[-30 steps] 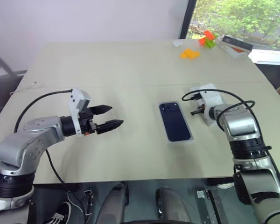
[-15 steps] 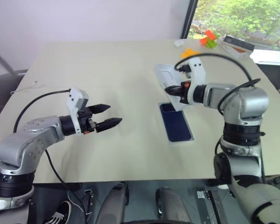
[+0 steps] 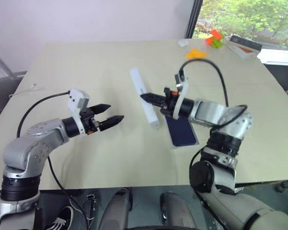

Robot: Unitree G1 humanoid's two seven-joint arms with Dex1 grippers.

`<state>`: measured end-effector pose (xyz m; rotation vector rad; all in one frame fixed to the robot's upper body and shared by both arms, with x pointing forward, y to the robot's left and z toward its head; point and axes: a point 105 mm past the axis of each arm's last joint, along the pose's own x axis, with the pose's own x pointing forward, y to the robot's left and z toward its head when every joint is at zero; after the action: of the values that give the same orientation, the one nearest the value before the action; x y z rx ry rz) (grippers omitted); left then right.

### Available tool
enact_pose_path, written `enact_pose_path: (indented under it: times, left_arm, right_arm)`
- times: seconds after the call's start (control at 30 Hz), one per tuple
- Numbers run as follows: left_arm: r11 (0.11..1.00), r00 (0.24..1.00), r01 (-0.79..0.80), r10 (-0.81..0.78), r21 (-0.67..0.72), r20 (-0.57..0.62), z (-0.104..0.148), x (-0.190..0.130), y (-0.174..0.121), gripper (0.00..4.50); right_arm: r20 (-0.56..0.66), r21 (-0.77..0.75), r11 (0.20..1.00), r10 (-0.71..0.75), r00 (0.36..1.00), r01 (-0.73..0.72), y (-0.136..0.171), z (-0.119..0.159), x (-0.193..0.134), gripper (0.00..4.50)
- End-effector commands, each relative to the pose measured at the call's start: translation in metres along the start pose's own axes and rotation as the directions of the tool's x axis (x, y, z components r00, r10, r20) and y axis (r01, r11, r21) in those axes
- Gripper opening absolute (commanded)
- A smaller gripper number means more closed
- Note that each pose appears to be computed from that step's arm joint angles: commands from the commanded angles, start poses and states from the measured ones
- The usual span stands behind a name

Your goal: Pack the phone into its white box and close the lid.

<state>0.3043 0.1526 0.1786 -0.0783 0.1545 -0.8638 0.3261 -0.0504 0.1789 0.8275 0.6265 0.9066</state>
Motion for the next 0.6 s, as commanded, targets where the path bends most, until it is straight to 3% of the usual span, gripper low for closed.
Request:
enact_pose_path:
  times: [0.03,0.23,0.33,0.57,0.6]
  left_arm:
    - [0.999,0.999,-0.002,0.0,0.041,0.04,0.009,0.003,-0.006,4.5]
    - [0.998,0.998,0.055,-0.055,-0.001,0.022,-0.009,0.018,-0.022,4.5]
    - [0.997,0.997,0.075,-0.075,-0.032,0.024,-0.016,0.028,-0.028,3.75]
    - [0.992,0.995,0.095,-0.092,-0.083,0.041,-0.031,0.052,-0.035,0.09]
    - [0.993,0.995,0.089,-0.085,-0.082,0.05,-0.031,0.056,-0.034,0.04]
  right_arm:
    - [-0.02,-0.014,0.999,0.03,0.999,-0.03,0.01,-0.008,-0.007,0.04]
    - [-0.004,0.057,0.998,-0.038,0.999,0.038,0.011,-0.01,-0.018,0.04]
    - [0.011,0.075,0.994,-0.083,0.997,0.082,0.003,-0.012,-0.022,0.0]
    - [0.044,0.106,0.987,-0.122,0.992,0.117,-0.002,-0.018,-0.023,0.0]
    - [0.047,0.106,0.988,-0.119,0.992,0.114,-0.002,-0.018,-0.024,0.0]
